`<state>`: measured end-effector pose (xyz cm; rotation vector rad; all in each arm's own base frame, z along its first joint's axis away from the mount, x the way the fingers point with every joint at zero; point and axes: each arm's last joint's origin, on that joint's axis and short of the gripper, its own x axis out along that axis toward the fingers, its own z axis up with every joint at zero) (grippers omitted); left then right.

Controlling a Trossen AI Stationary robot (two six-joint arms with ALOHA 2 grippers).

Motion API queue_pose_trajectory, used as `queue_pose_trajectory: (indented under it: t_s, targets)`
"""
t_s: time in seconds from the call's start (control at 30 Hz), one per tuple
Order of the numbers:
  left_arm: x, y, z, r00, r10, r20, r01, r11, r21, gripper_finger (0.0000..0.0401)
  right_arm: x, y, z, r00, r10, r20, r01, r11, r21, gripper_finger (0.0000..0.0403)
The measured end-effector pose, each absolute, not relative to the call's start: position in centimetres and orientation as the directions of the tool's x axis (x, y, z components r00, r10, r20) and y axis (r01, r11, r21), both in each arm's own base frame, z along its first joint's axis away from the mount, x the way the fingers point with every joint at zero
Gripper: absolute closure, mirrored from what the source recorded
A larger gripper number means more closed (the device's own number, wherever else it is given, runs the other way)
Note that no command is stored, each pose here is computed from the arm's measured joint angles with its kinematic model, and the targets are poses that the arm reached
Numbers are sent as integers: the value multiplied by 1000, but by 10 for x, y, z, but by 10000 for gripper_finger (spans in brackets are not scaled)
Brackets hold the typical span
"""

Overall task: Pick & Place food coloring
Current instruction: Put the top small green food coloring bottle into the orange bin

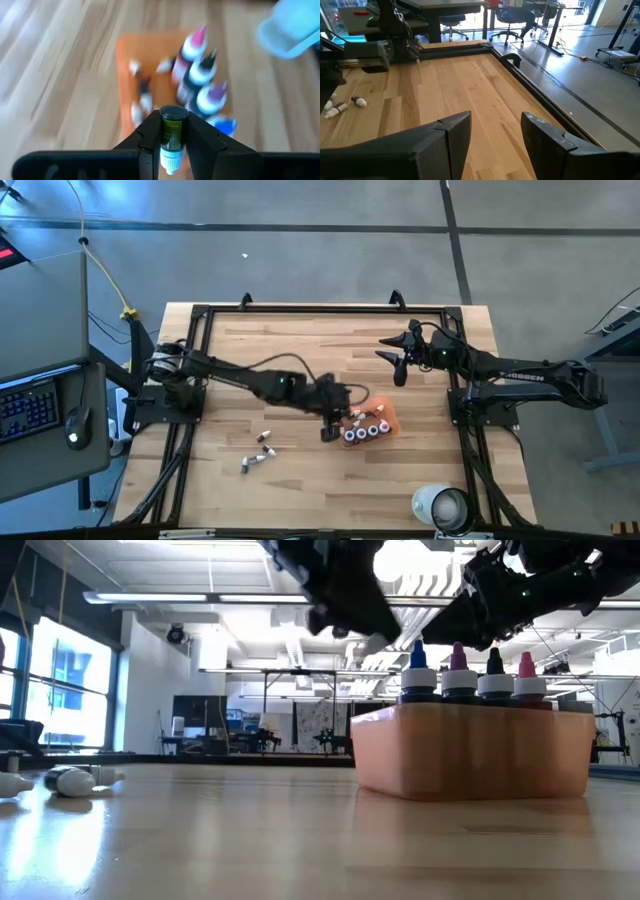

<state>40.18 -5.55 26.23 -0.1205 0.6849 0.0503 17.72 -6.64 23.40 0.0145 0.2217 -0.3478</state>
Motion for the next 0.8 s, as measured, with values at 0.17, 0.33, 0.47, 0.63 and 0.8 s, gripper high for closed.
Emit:
queue_pose_trajectory:
  t_s: [0.17, 0.33, 0.47, 0.63, 0.8]
  targets:
    - [415, -36, 251, 785, -59, -616, -3, 995, -100, 338, 177, -66, 234, 916, -336, -220, 340, 940, -24, 236]
    - [430, -28, 221, 766, -113, -633, 26, 989, -145, 338, 177, -66, 233, 915, -336, -224, 338, 941, -33, 236]
    - [436, -30, 208, 764, -120, -634, 36, 989, -143, 338, 177, -66, 233, 913, -336, -231, 332, 942, -54, 236]
    - [438, -31, 193, 729, -122, -674, 66, 992, -108, 325, 177, -66, 233, 913, -335, -233, 332, 942, -57, 236]
    - [442, -31, 178, 713, -125, -690, 88, 992, -89, 297, 177, -66, 233, 913, -336, -233, 332, 942, -57, 236]
